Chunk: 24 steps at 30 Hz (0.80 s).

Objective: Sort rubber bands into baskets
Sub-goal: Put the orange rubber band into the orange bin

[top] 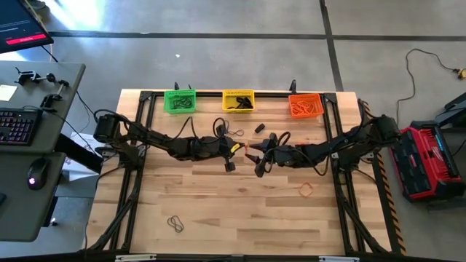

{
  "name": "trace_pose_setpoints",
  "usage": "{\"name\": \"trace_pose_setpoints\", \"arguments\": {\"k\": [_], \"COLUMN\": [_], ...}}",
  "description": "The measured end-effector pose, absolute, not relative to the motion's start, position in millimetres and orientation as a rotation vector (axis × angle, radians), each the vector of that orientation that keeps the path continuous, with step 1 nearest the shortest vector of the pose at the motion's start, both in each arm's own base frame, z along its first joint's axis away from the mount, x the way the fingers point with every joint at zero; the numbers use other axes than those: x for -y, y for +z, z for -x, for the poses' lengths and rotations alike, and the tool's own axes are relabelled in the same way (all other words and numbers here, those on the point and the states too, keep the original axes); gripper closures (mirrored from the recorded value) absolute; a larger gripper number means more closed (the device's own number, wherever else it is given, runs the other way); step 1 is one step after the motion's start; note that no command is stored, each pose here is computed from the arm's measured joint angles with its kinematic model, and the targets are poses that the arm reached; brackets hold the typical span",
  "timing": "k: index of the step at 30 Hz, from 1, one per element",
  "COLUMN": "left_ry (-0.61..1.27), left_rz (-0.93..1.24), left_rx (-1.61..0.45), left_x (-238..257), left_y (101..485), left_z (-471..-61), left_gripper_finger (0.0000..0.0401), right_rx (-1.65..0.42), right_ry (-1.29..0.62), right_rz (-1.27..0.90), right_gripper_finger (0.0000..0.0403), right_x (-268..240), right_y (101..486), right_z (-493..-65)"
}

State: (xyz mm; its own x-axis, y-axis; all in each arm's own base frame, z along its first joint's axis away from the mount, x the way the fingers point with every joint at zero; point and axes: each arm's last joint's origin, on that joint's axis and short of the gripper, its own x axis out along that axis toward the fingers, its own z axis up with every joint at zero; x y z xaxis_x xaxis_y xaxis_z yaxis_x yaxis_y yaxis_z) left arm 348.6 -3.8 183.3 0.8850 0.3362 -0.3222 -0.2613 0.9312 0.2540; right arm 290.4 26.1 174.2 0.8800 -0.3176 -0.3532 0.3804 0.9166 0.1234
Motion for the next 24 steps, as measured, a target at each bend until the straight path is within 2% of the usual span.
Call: {"name": "trace_pose_setpoints", "arguments": {"k": [5,11,13,18,24], "left_ry": [0.313,0.282,0.269,0.219,0.175], "left_rz": [-0.207,-0.202,-0.198,-0.189,-0.165], "left_rx": [-0.371,-0.373,-0.372,-0.37,-0.39], "left_x": [3.8,4.6,5.0,6.4,7.8], "left_y": [183.3,182.9,182.9,182.7,180.4], "left_z": [-348.6,-348.8,-348.9,-349.3,-348.7], "left_gripper_finger": [0.04,0.0399,0.0395,0.0372,0.0324], "right_rx": [-0.334,-0.357,-0.383,-0.42,-0.425], "right_ry": [-0.383,-0.382,-0.385,-0.389,-0.387], "right_rz": [-0.198,-0.191,-0.179,-0.181,-0.173], "right_gripper_finger": [0.0253,0.037,0.0393,0.039,0.04], "right_x": [-19.8,-19.7,-19.6,-19.5,-19.5], "right_y": [174.2,172.1,169.9,166.5,166.2], "right_z": [-291.0,-290.1,-289.1,-287.4,-287.2]}}
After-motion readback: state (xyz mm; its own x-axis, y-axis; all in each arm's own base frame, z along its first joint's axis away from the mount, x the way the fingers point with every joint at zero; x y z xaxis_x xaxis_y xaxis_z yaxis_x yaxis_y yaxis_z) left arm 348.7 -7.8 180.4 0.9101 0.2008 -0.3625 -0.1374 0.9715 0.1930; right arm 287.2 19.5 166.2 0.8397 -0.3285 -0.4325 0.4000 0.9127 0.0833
